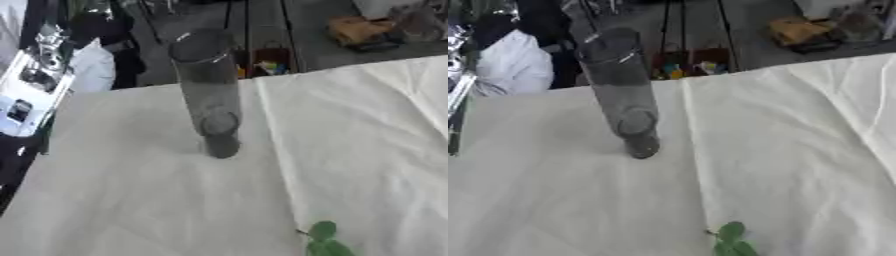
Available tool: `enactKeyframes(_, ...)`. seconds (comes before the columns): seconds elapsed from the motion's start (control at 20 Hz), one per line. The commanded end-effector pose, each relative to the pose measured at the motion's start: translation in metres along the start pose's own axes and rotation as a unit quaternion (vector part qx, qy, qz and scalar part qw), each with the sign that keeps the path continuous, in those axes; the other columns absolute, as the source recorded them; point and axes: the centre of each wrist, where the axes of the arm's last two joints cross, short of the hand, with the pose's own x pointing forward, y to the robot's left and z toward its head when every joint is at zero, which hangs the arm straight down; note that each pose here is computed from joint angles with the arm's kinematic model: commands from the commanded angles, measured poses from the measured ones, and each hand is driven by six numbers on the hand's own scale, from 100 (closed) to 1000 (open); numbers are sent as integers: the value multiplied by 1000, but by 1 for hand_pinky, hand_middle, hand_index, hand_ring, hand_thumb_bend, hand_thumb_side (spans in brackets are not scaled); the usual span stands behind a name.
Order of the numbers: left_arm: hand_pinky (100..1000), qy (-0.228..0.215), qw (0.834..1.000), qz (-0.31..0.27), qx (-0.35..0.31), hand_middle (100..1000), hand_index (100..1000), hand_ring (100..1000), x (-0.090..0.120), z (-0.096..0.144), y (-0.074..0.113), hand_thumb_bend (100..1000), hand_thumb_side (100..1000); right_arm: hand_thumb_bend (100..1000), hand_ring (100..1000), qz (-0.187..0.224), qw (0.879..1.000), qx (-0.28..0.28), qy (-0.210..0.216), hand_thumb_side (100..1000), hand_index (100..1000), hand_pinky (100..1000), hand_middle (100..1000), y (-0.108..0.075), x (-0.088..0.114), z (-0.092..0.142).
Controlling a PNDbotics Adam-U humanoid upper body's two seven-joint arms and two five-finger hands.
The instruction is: Arrange flowers into the vase.
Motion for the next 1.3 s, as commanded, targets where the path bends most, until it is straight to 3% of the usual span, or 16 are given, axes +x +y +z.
enactKeyframes(0.05,100,-19,999,31,34,100,100,100,15,-8,15,100,466,100,640,-8,1000,0,-10,966,631,640,523,-1,4,-6)
enactKeyframes(0.6,100,-29,988,135,74,100,100,100,29,-19,23,100,495,100,640,-9,1000,9,-5,968,632,641,523,-2,4,-2)
enactKeyframes(1.3,100,-35,962,259,84,100,100,100,48,-31,26,100,524,100,642,-13,1000,21,1,970,633,642,521,-1,4,1)
